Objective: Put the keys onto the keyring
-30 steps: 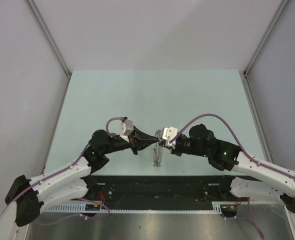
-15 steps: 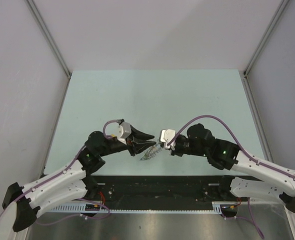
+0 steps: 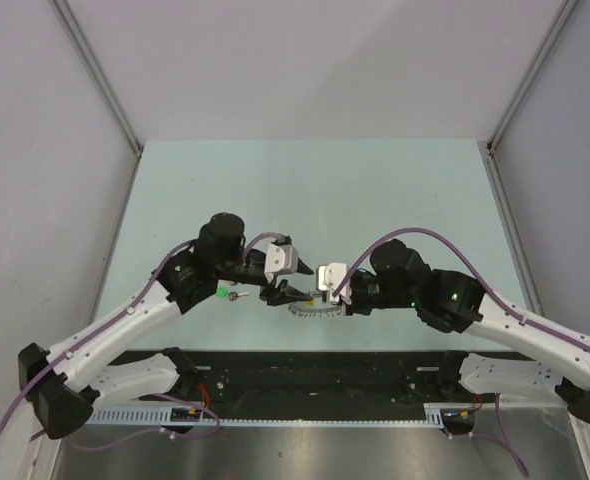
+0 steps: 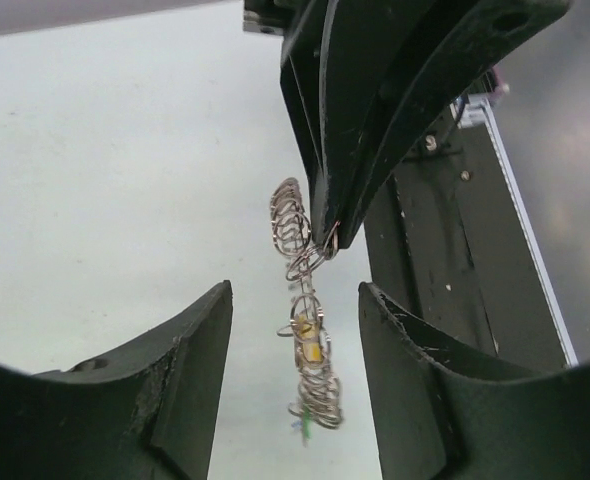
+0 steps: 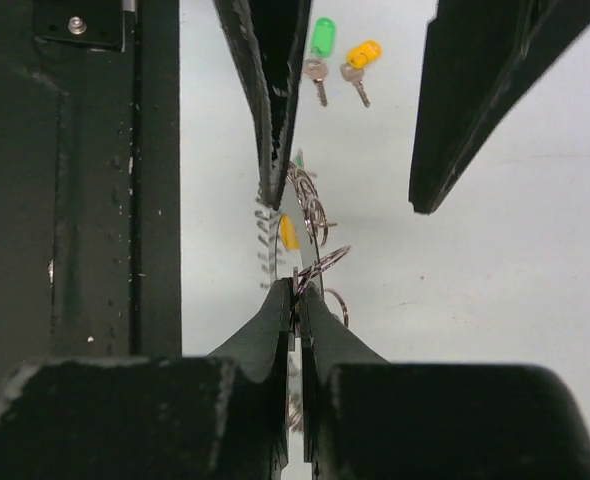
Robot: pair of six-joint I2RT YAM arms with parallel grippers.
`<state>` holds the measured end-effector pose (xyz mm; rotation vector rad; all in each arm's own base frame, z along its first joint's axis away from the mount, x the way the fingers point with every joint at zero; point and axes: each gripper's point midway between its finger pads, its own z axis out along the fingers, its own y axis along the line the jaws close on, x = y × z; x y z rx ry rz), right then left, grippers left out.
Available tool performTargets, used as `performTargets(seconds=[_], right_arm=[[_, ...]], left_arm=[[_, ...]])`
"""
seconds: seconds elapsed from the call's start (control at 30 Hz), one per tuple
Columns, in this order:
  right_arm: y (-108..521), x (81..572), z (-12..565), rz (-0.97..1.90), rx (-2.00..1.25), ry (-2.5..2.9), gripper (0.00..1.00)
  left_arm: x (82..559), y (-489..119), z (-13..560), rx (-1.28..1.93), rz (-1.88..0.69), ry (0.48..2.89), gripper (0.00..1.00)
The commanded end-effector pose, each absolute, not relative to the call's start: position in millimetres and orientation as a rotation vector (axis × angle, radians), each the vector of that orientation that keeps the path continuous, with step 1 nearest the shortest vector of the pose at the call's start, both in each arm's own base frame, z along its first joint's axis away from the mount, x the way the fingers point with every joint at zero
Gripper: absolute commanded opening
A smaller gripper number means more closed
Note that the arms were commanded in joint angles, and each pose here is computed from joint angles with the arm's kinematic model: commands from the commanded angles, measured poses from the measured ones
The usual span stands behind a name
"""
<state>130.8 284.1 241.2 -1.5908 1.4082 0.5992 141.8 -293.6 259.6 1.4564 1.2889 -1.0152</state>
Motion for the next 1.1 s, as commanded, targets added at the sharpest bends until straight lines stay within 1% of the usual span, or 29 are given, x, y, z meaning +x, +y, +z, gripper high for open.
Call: performTargets(seconds=[0.0,0.6,0.8,0.83,0.87,0.9,0.93,1.03,1.07], right_arm=[[291.6,124.3,267.4,0.629,-1.602,1.32,0.0],[299.4,119.3,263.2,0.645,-1.637,1.312,0.0],[299.6,119.7,261.1,0.639,-1.641,1.321,0.0],[299.8,119.8,260.6,0.639,-1.642,1.322,0.0],[299.9,120.1,260.1,0.638,-1.641,1.326,0.0],[299.5,119.9,260.2,0.638,-1.641,1.326,0.0],[299.5,120.2,260.9,0.637,-1.639,1.325,0.0],[297.8,120.9,259.3,0.63,-1.636,1.34,0.0],[297.0,121.9,259.2,0.623,-1.629,1.347,0.0]], left_arm=[[122.6,-290.4,250.2,1.664,-1.078,1.222,0.58],[109.1,-311.2,241.6,1.734,-1.213,1.185,0.42],[108.4,-311.1,239.0,1.736,-1.222,1.195,0.27],[108.3,-310.9,238.0,1.736,-1.223,1.198,0.2],[108.5,-311.2,237.4,1.735,-1.224,1.2,0.16],[108.3,-311.3,238.2,1.731,-1.228,1.204,0.07],[108.1,-311.0,237.8,1.727,-1.229,1.208,0.01],[108.8,-312.1,240.7,1.689,-1.234,1.218,0.0],[113.1,-316.9,248.3,1.66,-1.221,1.174,0.0]])
